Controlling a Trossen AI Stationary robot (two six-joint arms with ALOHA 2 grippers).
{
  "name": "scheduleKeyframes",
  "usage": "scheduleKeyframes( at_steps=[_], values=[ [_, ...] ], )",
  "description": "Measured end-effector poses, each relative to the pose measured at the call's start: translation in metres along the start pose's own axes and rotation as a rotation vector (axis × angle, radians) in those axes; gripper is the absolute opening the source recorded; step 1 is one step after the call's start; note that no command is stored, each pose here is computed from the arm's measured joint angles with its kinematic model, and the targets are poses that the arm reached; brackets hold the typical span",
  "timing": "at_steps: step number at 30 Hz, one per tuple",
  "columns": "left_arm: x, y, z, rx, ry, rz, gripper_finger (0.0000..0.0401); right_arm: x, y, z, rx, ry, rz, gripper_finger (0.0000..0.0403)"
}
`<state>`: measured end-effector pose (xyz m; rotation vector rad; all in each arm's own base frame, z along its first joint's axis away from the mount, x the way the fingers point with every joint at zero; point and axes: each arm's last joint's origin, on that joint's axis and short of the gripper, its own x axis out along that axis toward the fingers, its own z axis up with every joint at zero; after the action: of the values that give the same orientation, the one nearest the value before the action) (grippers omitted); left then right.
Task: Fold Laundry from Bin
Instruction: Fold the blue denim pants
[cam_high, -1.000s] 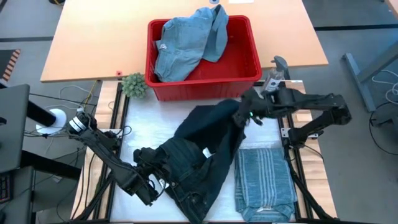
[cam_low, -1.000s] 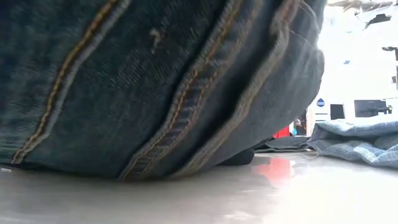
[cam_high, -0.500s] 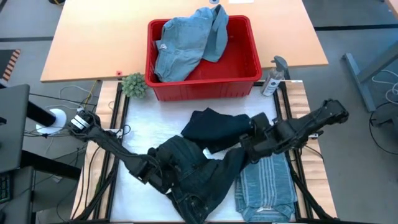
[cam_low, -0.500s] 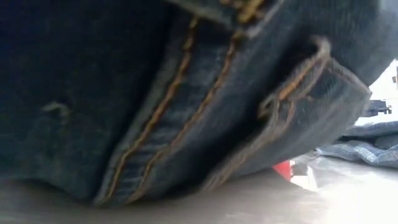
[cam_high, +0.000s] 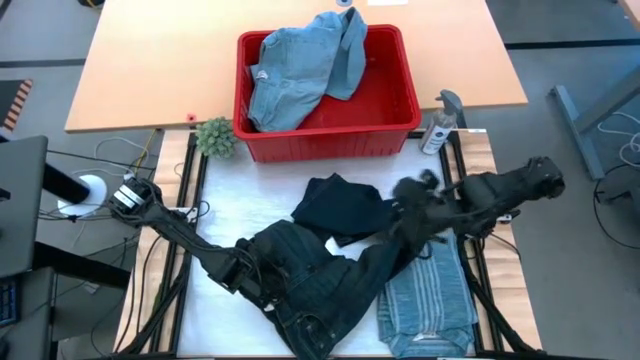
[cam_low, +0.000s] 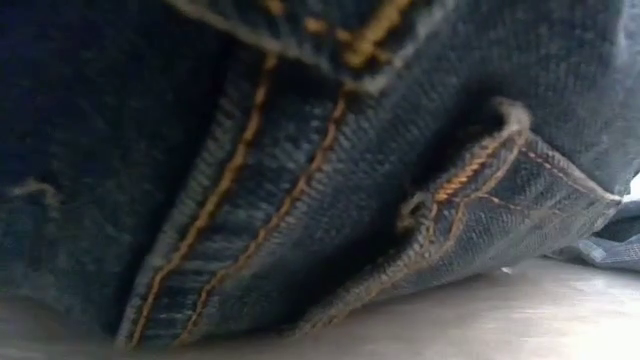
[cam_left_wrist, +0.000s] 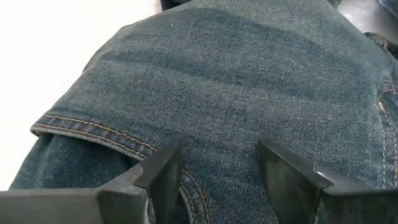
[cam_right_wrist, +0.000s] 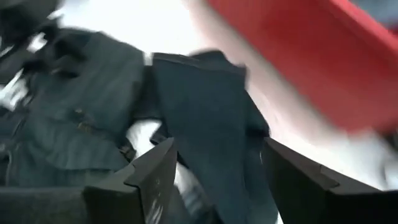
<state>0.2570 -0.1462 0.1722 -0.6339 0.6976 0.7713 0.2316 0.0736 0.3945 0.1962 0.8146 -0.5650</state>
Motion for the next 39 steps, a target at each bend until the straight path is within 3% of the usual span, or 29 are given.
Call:
scheduleKeyframes(
  at_steps=[6, 11, 16, 21, 26, 30, 35, 39],
  values=[
    [0.000, 0.000, 0.000, -0.009, 0.001, 0.000, 0.0199, 0.071, 0.029, 0.030, -0.368, 0.014, 0.053, 0.0264],
    [-0.001, 0.000, -0.002, -0.006, 0.006, -0.005, 0.0199, 0.138, 0.036, 0.044, -0.577, 0.085, 0.117, 0.0264],
    [-0.001, 0.000, -0.002, -0.028, 0.009, -0.004, 0.0199, 0.205, 0.031, 0.045, -0.536, 0.212, 0.213, 0.0264],
    [-0.001, 0.000, -0.002, -0.030, 0.015, -0.003, 0.0199, 0.257, 0.042, 0.022, -0.550, 0.376, 0.285, 0.0265],
    [-0.001, 0.000, -0.002, -0.046, 0.017, -0.002, 0.0199, 0.276, 0.060, 0.007, -0.552, 0.419, 0.357, 0.0265],
    [-0.001, 0.000, -0.002, -0.057, 0.013, -0.001, 0.0199, 0.283, 0.071, -0.002, -0.567, 0.392, 0.260, 0.0260],
    [-0.001, 0.000, -0.002, -0.064, 0.012, -0.001, 0.0199, 0.288, 0.068, -0.002, -0.500, 0.397, 0.222, 0.0196],
    [-0.001, 0.000, -0.002, -0.071, 0.012, -0.001, 0.0199, 0.288, 0.061, 0.001, -0.484, 0.403, 0.209, 0.0096]
  ],
)
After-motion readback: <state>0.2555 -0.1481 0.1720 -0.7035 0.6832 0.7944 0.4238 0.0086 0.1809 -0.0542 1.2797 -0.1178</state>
